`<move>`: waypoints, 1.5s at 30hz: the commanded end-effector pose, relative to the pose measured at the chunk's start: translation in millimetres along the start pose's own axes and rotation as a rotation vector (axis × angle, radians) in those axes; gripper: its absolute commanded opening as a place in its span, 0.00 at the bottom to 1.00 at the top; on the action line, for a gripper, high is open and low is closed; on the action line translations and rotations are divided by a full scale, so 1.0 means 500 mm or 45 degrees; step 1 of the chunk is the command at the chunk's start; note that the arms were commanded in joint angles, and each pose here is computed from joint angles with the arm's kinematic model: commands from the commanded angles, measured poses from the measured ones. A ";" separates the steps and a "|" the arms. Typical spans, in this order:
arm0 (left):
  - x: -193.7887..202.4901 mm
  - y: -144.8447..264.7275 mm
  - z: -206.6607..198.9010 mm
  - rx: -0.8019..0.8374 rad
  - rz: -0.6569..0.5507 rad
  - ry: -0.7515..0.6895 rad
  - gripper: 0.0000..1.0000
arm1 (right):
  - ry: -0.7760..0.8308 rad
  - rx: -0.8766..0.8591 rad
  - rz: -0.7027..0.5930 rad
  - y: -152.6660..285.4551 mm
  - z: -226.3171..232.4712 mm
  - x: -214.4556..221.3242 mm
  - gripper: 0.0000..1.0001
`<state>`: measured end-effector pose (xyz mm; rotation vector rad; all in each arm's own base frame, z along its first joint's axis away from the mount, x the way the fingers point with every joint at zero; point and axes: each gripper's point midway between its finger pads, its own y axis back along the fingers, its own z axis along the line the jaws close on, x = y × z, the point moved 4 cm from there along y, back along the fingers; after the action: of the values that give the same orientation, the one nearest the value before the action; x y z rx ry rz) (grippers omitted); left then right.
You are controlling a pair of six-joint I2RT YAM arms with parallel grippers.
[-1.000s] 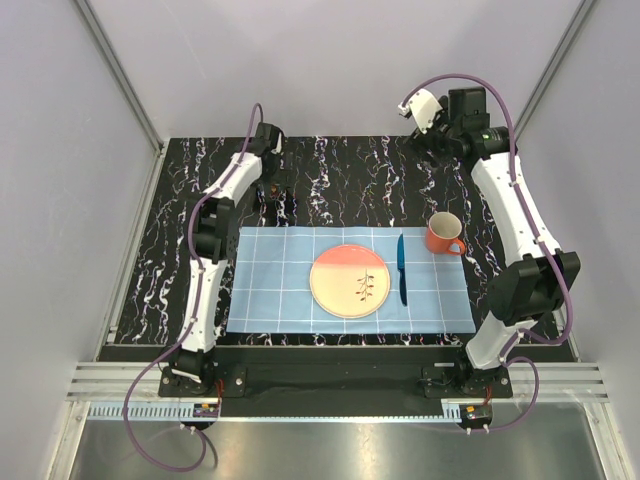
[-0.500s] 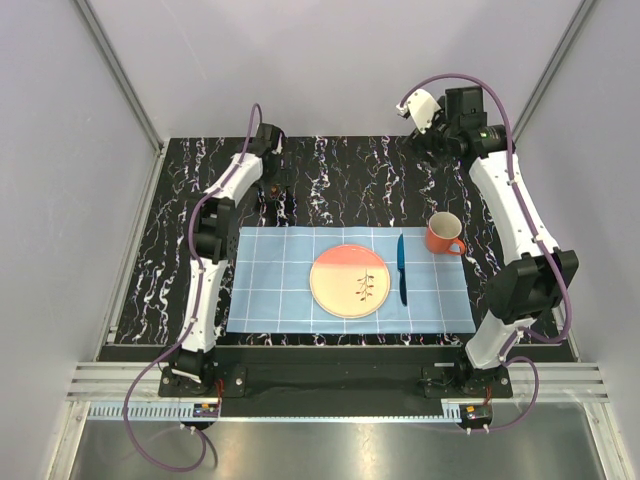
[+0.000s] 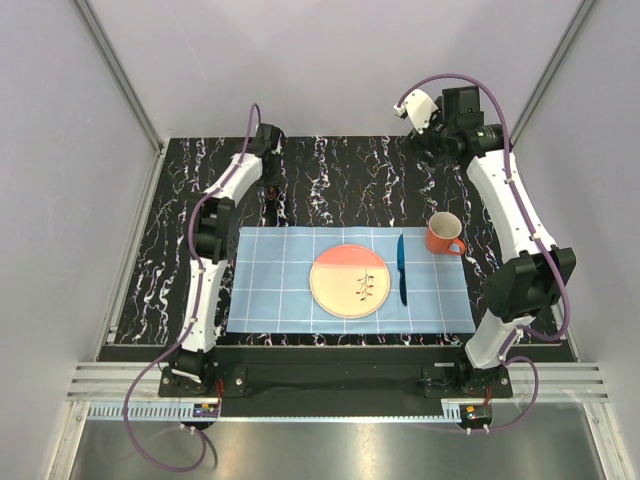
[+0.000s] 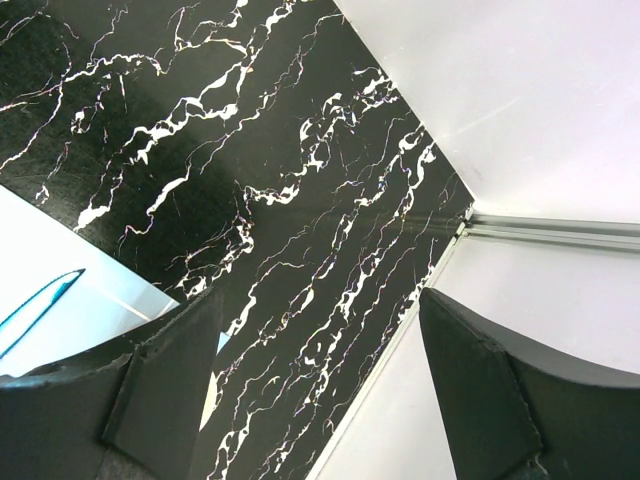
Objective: Set the dinner table for one person
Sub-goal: Pick up the fork at the center of the board.
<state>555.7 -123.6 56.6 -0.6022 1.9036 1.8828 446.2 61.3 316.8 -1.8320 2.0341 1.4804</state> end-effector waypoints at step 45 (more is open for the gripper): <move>-0.071 0.113 0.011 -0.019 -0.132 -0.074 0.00 | 0.016 -0.113 -0.031 -0.006 0.060 -0.018 0.86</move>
<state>551.1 -116.5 69.1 -0.5559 1.8507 1.9079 438.7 76.2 299.7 -1.8584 2.0365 1.5588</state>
